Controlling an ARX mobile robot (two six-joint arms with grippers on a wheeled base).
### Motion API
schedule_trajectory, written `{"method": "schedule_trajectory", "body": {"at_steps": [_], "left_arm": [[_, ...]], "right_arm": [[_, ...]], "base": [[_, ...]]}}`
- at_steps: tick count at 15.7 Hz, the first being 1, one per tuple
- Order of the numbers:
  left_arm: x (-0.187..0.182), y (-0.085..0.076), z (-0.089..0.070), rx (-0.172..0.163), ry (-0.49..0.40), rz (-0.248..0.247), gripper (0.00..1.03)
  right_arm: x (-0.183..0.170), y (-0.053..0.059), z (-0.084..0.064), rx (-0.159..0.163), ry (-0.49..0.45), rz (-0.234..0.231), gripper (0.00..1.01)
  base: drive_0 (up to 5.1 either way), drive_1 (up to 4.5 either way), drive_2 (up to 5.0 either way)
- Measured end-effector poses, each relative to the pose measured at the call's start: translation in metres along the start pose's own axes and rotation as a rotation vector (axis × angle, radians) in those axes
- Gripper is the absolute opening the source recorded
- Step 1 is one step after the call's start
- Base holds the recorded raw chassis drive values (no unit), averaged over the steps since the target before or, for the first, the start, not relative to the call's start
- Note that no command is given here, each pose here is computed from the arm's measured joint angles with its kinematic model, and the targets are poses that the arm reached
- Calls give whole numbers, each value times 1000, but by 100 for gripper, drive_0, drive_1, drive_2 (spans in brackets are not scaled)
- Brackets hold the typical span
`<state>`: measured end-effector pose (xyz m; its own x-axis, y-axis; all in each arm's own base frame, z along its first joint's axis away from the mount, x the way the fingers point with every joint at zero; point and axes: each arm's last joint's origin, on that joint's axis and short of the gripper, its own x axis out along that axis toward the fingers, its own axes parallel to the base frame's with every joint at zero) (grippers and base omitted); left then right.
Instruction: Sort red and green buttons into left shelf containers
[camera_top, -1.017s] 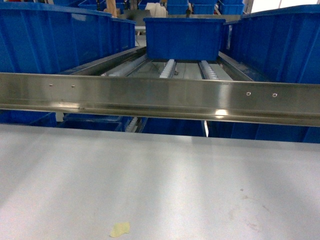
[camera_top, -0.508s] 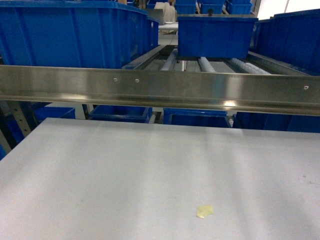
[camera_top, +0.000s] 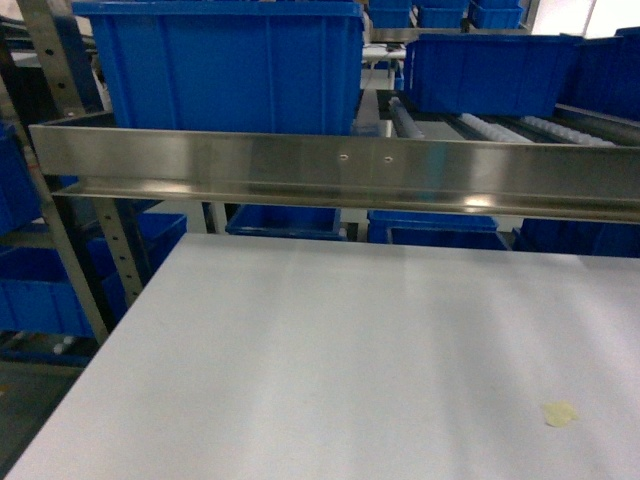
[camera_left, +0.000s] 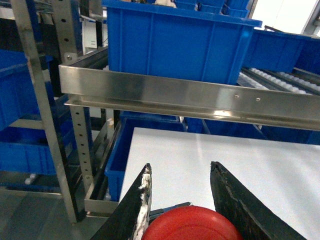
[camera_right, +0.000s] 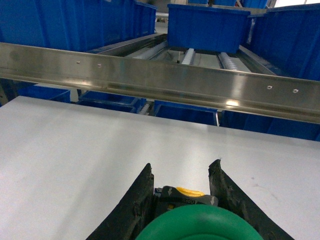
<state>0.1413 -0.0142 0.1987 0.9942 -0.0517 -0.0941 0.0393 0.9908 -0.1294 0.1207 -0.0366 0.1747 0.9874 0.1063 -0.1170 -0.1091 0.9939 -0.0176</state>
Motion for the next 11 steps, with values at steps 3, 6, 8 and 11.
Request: {"method": "schedule_trajectory", "body": {"at_steps": [3, 6, 8, 11], "left_arm": [[0, 0, 0, 0, 0, 0, 30], [0, 0, 0, 0, 2, 0, 30], [0, 0, 0, 0, 1, 0, 30], [0, 0, 0, 0, 0, 0, 30]], "right_arm": [[0, 0, 0, 1, 2, 0, 29], [0, 0, 0, 1, 2, 0, 29], [0, 0, 0, 2, 3, 0, 29], [0, 0, 0, 1, 3, 0, 29]], "base": [[-481, 357, 108], [-473, 368, 119], [-492, 288, 192], [-499, 237, 237]]}}
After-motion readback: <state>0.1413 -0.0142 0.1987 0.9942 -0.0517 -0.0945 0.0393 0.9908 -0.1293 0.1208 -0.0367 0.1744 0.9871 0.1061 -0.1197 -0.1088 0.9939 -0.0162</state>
